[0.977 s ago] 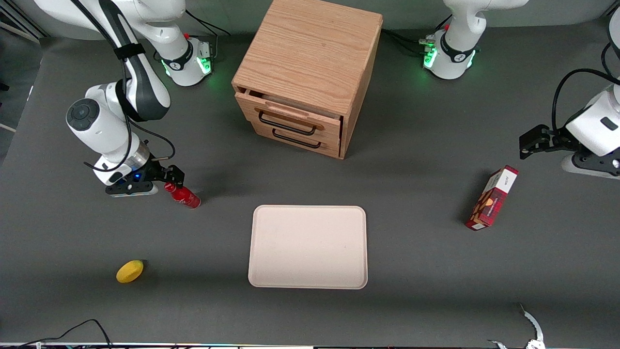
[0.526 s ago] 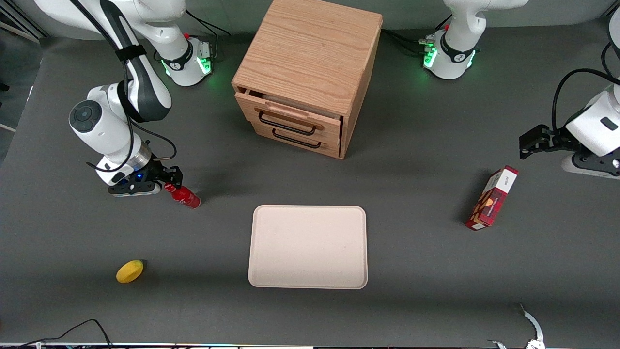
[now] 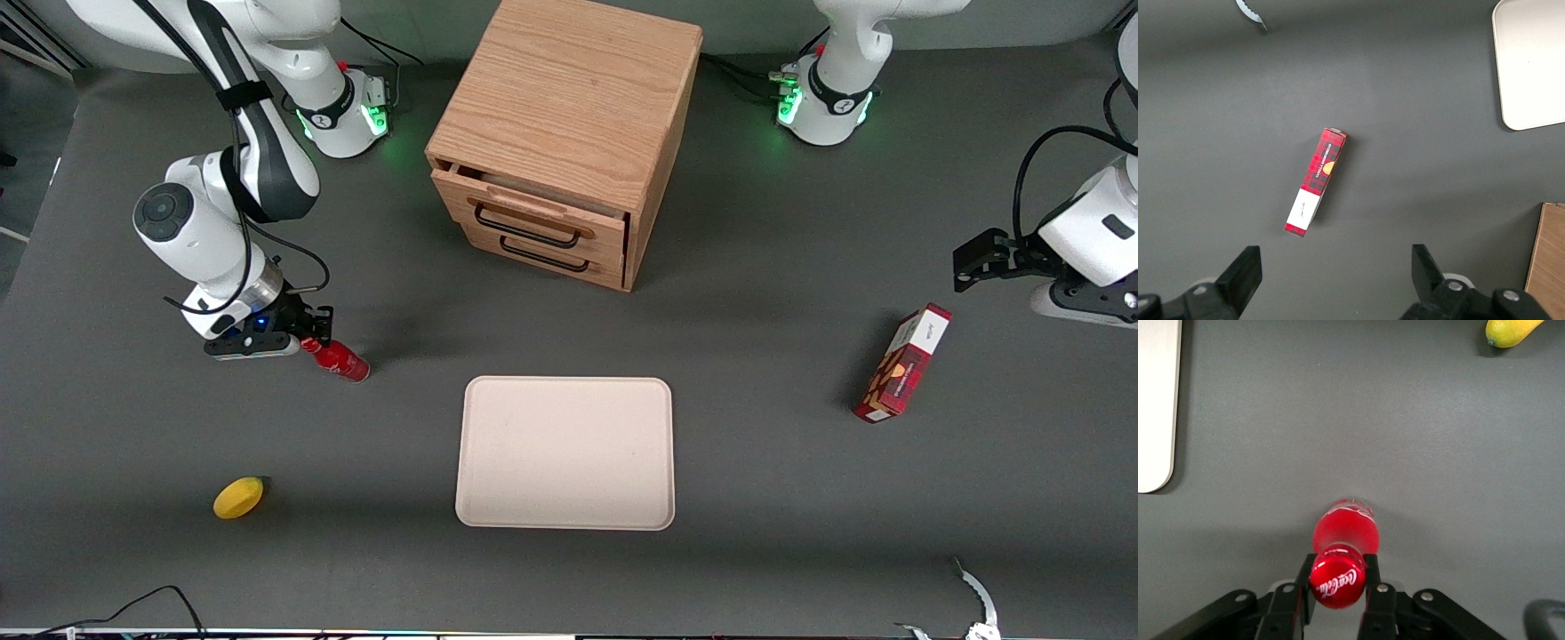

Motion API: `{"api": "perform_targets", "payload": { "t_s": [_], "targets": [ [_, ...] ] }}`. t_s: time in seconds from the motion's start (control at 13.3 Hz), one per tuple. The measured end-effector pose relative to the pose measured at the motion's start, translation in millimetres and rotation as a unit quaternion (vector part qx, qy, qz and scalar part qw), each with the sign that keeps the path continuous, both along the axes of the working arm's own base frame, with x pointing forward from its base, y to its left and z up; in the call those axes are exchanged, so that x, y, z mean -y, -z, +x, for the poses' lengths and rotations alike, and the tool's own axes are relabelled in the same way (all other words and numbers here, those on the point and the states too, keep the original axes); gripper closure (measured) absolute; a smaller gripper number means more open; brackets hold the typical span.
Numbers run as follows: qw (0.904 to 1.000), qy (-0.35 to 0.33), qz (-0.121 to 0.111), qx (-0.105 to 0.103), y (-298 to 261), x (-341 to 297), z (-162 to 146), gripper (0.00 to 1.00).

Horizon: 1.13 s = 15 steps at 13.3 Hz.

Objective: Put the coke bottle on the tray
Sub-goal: 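Close the right gripper around the bottle's cap end, then lift the bottle and carry it toward the white tray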

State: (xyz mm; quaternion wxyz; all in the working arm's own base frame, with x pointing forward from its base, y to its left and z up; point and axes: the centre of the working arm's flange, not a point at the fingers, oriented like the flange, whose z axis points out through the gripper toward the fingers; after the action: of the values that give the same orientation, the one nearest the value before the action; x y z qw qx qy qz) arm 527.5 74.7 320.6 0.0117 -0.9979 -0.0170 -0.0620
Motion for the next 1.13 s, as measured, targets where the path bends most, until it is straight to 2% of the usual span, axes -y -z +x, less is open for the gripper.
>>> {"api": "perform_targets", "payload": {
  "t_s": [0.23, 0.3, 0.45, 0.68, 0.9, 1.13],
  "targets": [
    [1.0, 0.0, -0.001, 0.002, -11.1, -1.4, 1.3, 0.69],
    [1.0, 0.0, -0.003, -0.004, -23.9, -1.5, 3.8, 0.69],
    [0.9998, 0.001, -0.009, -0.019, -69.0, -2.0, 15.2, 0.69],
    [0.9995, 0.005, -0.013, -0.028, -160.7, -2.1, 33.8, 0.69],
    [0.9996, 0.01, -0.012, -0.025, -240.9, -1.6, 40.9, 0.69],
    [0.9994, 0.024, -0.007, -0.023, -275.7, -4.3, 48.6, 0.69]
  ]
}}
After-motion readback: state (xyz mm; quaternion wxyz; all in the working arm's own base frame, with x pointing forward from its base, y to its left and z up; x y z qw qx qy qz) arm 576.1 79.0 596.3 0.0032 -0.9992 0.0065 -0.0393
